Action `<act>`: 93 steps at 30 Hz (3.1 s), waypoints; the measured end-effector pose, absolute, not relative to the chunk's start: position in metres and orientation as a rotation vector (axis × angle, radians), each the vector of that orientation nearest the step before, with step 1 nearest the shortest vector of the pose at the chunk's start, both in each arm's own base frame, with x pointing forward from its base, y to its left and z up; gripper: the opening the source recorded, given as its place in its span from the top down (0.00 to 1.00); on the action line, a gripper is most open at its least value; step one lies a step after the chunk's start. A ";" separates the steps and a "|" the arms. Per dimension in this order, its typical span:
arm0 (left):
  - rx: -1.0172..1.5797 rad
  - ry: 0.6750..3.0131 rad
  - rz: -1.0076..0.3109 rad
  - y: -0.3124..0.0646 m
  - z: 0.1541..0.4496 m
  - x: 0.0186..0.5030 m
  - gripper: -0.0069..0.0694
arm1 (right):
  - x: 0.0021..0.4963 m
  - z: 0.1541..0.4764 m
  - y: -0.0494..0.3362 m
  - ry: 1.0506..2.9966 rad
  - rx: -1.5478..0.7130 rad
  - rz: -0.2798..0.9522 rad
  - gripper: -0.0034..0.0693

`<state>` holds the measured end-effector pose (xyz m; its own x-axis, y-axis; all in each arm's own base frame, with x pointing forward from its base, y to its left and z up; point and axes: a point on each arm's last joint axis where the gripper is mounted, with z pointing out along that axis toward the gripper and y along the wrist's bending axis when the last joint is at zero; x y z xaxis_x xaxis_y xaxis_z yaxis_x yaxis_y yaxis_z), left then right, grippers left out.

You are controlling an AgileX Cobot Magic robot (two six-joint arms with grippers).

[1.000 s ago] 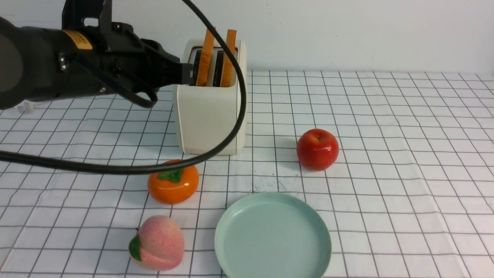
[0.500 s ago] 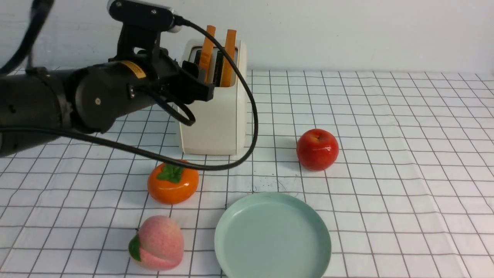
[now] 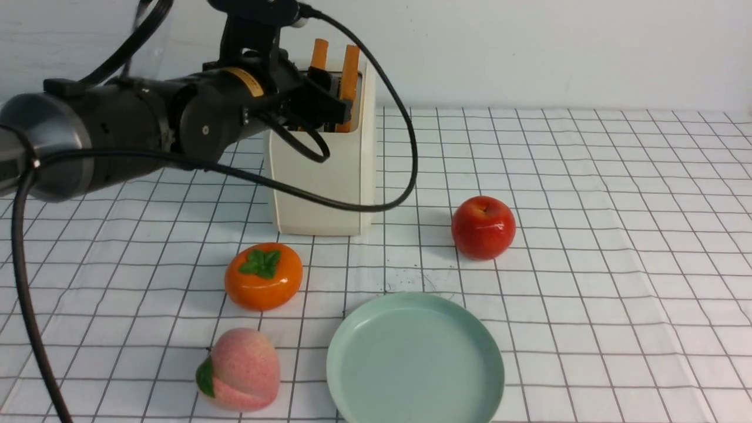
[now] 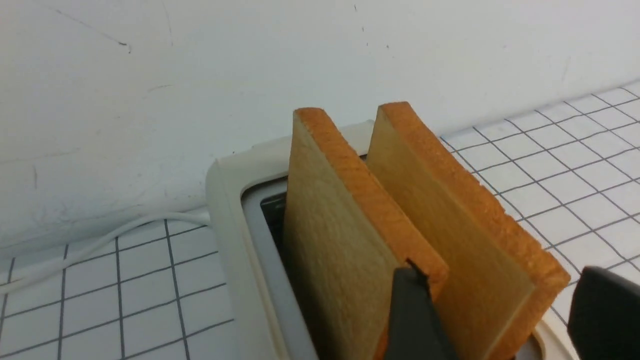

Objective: Take toasted bread from bread machine on white checkered table place on plate.
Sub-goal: 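Reach for a toast slice standing in the toaster with the left gripper, then place the slice of bread on the plate with the left gripper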

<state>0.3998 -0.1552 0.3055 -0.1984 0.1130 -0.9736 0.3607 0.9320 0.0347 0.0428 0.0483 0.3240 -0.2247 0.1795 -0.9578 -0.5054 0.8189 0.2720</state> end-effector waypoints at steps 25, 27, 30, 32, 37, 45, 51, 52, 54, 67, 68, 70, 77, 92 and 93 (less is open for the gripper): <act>0.279 1.755 -0.229 -0.153 0.278 0.434 0.68 | 0.041 0.326 0.051 1.672 -0.277 0.680 0.84; 0.278 1.748 -0.229 -0.153 0.279 0.434 0.71 | 0.041 0.326 0.051 1.671 -0.276 0.683 0.84; 0.278 1.748 -0.229 -0.153 0.279 0.434 0.79 | 0.041 0.326 0.051 1.670 -0.275 0.686 0.84; 0.276 1.747 -0.231 -0.153 0.279 0.434 0.84 | 0.041 0.326 0.051 1.669 -0.274 0.688 0.84; 0.262 1.743 -0.241 -0.152 0.281 0.434 0.84 | 0.041 0.326 0.051 1.668 -0.273 0.690 0.84; 0.235 1.617 -0.266 -0.143 0.347 0.405 0.84 | 0.041 0.326 0.051 1.668 -0.273 0.690 0.84; 0.233 1.575 -0.292 -0.130 0.403 0.366 0.84 | 0.041 0.326 0.051 1.668 -0.273 0.690 0.83; 0.228 1.625 -0.319 -0.126 0.414 0.350 0.84 | 0.041 0.326 0.051 1.668 -0.273 0.690 0.83; 0.207 1.685 -0.365 -0.120 0.429 0.329 0.84 | 0.041 0.326 0.051 1.668 -0.273 0.690 0.83; 0.361 2.248 -0.919 -0.128 0.401 0.223 0.84 | 0.039 0.325 0.053 1.686 -0.296 0.710 0.83; 0.386 2.280 -1.016 -0.135 0.379 0.224 0.84 | 0.039 0.325 0.053 1.686 -0.297 0.710 0.83; 0.400 2.319 -1.163 -0.146 0.341 0.230 0.84 | 0.039 0.325 0.053 1.686 -0.297 0.710 0.83; 0.354 2.368 -1.258 -0.173 0.279 0.254 0.84 | 0.039 0.326 0.054 1.677 -0.286 0.733 0.83; 0.312 2.426 -1.056 -0.198 0.238 0.268 0.84 | 0.045 0.336 0.053 2.135 -0.318 0.704 0.95; 0.319 2.425 -1.047 -0.198 0.238 0.268 0.84 | 0.047 0.336 0.050 2.189 -0.308 0.666 0.95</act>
<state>0.2684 -0.1976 0.2382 -0.8593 0.0239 -0.5109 0.3884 0.6805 -0.6214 0.0472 0.0502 0.3357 -0.6427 0.0022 -0.7661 -0.4248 0.8311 0.3588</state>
